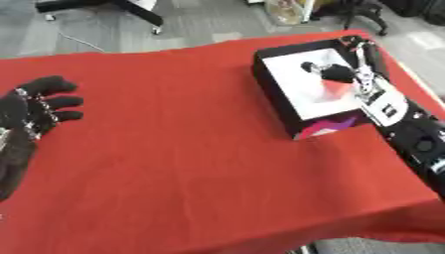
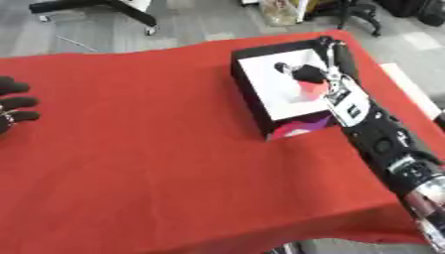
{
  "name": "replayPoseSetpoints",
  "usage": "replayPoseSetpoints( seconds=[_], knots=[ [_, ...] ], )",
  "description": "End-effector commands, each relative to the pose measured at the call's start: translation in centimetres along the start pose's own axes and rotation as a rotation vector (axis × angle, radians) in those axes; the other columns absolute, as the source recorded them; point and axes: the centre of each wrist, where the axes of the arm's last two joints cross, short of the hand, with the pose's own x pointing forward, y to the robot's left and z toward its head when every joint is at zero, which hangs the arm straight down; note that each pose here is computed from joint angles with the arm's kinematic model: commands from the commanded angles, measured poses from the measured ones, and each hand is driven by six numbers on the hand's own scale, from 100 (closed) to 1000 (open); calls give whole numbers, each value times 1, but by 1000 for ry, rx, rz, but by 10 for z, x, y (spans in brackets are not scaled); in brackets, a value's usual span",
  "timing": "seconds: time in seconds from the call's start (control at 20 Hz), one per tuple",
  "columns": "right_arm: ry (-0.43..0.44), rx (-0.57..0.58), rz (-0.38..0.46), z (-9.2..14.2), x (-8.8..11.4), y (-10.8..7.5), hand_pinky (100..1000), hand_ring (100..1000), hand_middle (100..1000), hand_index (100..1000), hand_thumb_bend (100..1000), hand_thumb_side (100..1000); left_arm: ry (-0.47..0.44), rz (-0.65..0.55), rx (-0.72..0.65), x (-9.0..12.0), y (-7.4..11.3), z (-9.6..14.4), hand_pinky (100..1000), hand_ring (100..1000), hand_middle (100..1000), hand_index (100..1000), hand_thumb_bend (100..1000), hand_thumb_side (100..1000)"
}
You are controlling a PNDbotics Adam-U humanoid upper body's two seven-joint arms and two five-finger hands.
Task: Pick up the objects with one hand, pass them to the other hand, and then place them into the box on the other side of the table.
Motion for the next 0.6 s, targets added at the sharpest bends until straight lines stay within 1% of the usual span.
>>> replayPoseSetpoints(
  seconds=[0.05, 0.1, 0.15, 0.2, 0.3, 0.4, 0.45, 0.55, 0.6],
  knots=[
    [-105, -142, -18, -6, 24, -27, 634, 688, 691, 844, 731, 534, -17, -51, 21, 9, 7, 0, 789, 786, 777, 863, 486, 771],
    [-153, -167, -31, -2, 35, -31, 638, 688, 686, 844, 764, 575, -12, -67, 28, 10, 9, 0, 789, 786, 778, 862, 479, 774],
    [-197, -179, -46, 2, 45, -35, 638, 688, 686, 844, 695, 516, -8, -85, 35, 12, 11, 1, 789, 786, 777, 862, 479, 774],
    [-253, -188, -57, 8, 58, -39, 645, 689, 686, 843, 669, 504, -2, -104, 40, 13, 13, 1, 789, 786, 777, 862, 472, 777],
    [-347, -195, -67, 22, 82, -47, 649, 692, 688, 845, 662, 501, 13, -139, 51, 15, 19, 1, 789, 785, 777, 862, 465, 780],
    [-456, -188, -74, 43, 108, -53, 662, 700, 694, 851, 650, 501, 39, -205, 69, 19, 27, 1, 790, 786, 777, 863, 447, 790],
    [-494, -182, -75, 53, 119, -56, 662, 700, 695, 851, 648, 502, 54, -238, 81, 20, 31, 0, 790, 786, 777, 862, 441, 790],
    [-588, -158, -76, 77, 138, -59, 673, 704, 699, 859, 592, 530, 93, -314, 103, 22, 39, -1, 791, 787, 777, 864, 422, 793],
    [-630, -139, -78, 89, 145, -59, 675, 705, 699, 858, 583, 529, 114, -359, 112, 23, 43, -2, 792, 787, 778, 865, 416, 791]
  ],
)
